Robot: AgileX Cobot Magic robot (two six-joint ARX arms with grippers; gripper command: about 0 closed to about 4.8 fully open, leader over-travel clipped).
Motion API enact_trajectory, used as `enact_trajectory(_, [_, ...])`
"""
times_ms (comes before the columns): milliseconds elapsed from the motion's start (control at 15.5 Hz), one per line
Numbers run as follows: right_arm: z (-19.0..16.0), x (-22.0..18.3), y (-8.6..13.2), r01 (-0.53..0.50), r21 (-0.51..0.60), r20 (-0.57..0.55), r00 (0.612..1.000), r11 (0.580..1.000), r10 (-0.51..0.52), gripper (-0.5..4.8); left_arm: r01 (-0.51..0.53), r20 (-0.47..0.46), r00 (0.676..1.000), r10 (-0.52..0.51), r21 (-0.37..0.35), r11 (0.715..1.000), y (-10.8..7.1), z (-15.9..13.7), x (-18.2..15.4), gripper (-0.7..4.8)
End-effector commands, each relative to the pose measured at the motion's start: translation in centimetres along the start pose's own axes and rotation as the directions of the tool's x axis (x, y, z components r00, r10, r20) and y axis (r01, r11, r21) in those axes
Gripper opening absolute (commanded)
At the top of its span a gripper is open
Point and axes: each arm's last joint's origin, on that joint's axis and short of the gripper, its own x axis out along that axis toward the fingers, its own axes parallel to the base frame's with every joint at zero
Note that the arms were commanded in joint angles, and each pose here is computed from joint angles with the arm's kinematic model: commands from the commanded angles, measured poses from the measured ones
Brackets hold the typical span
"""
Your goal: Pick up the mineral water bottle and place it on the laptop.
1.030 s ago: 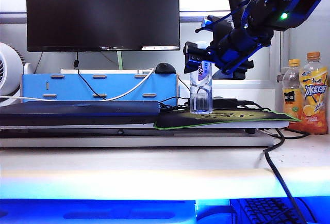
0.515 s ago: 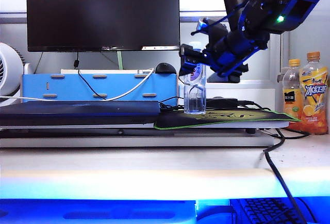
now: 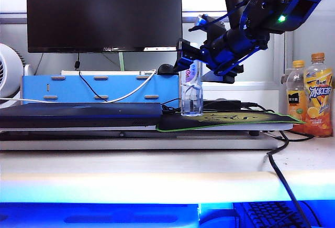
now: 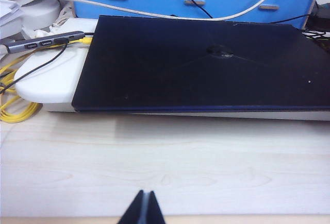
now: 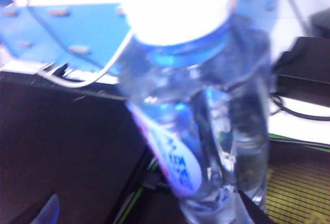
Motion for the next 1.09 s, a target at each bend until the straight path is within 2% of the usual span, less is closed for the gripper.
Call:
enact_trajectory(64, [0.5, 0.0, 0.0, 0.033, -0.042, 0.031, 0.999, 0.999, -0.031, 4.79, 0.003, 0.008, 1.000, -0.003, 0.002, 1.000, 0.0, 0.1, 0.0, -0.02])
enact_trajectory(193, [0.9, -0.1, -0.2, 0.145, -0.139, 0.083, 0.987, 0.980, -0.135, 4.79, 0.003, 0.008, 1.000, -0.003, 0.002, 1.000, 0.0, 0.1, 0.0, -0.02])
enact_trajectory(322, [1.3, -0.2, -0.8, 0.177, -0.136, 0.105, 0.981, 0.975, -0.163, 4.79, 0.003, 0.008, 1.000, -0.003, 0.002, 1.000, 0.0, 0.1, 0.0, -0.02])
enact_trajectory(515, [1.9, 0.0, -0.6, 0.157, -0.140, 0.153, 0.979, 0.978, -0.136, 4.79, 0.003, 0.008, 1.000, -0.003, 0.002, 1.000, 0.0, 0.1, 0.0, -0.02])
enact_trajectory(708, [2.3, 0.6, -0.5, 0.100, -0.119, 0.154, 0.985, 0.988, -0.081, 4.79, 0.003, 0.008, 1.000, -0.003, 0.002, 1.000, 0.0, 0.1, 0.0, -0.02])
enact_trajectory(1094, [0.7, 4.0, -0.7, 0.039, -0.091, 0.097, 0.995, 0.995, -0.030, 4.79, 0.003, 0.008, 1.000, -0.003, 0.002, 1.000, 0.0, 0.1, 0.0, -0.02])
